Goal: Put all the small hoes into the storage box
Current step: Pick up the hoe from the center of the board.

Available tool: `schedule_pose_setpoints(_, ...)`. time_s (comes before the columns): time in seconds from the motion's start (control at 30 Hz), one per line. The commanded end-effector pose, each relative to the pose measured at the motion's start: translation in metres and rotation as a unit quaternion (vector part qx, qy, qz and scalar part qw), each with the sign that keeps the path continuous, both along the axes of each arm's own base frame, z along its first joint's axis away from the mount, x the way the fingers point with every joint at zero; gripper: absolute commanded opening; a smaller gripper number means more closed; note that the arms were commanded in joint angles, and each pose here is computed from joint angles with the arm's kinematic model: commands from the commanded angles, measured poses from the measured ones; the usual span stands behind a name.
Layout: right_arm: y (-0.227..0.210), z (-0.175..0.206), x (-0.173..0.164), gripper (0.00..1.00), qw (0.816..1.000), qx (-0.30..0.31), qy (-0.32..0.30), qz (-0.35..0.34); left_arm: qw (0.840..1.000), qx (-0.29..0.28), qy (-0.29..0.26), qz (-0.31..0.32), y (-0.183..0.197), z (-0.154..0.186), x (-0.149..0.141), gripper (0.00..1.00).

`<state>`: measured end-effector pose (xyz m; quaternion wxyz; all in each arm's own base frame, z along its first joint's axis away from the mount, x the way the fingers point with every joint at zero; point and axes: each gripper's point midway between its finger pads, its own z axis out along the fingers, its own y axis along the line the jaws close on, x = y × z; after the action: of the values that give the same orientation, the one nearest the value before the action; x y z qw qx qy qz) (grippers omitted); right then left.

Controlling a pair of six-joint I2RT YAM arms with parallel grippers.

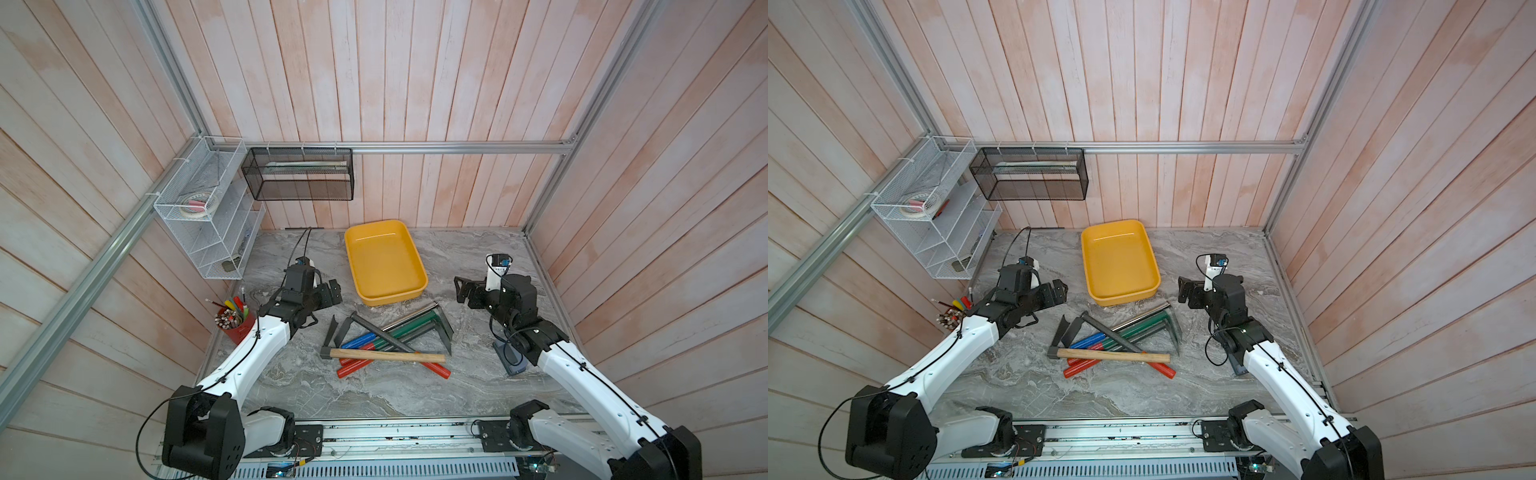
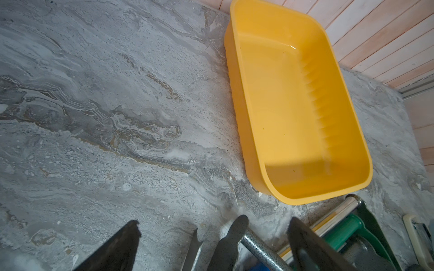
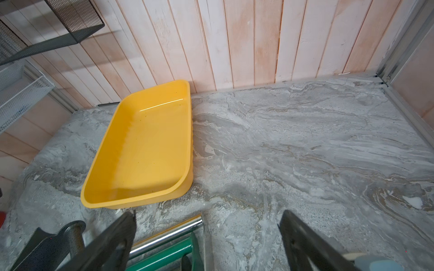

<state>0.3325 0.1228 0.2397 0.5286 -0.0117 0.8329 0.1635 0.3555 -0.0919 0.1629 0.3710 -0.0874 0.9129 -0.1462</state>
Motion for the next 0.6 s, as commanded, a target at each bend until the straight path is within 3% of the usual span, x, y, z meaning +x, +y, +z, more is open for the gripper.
schedule_pose_setpoints(0.0,0.012,0.001,-0.014,0.98,0.998,-0.005,0.039,0.038,0.999,-0.028,-0.018,-0.013,-0.008,0.013,0.000,1.00)
schedule_pose_setpoints(0.13,0.031,0.008,-0.020,0.97,0.995,-0.003,0.062,0.081,0.999,-0.042,-0.008,0.018,0.000,0.005,0.005,1.00)
schedule_pose_setpoints(0.57,0.115,0.001,-0.032,0.95,0.968,-0.072,0.101,0.216,0.995,-0.092,0.020,-0.024,-0.002,0.002,-0.004,1.00)
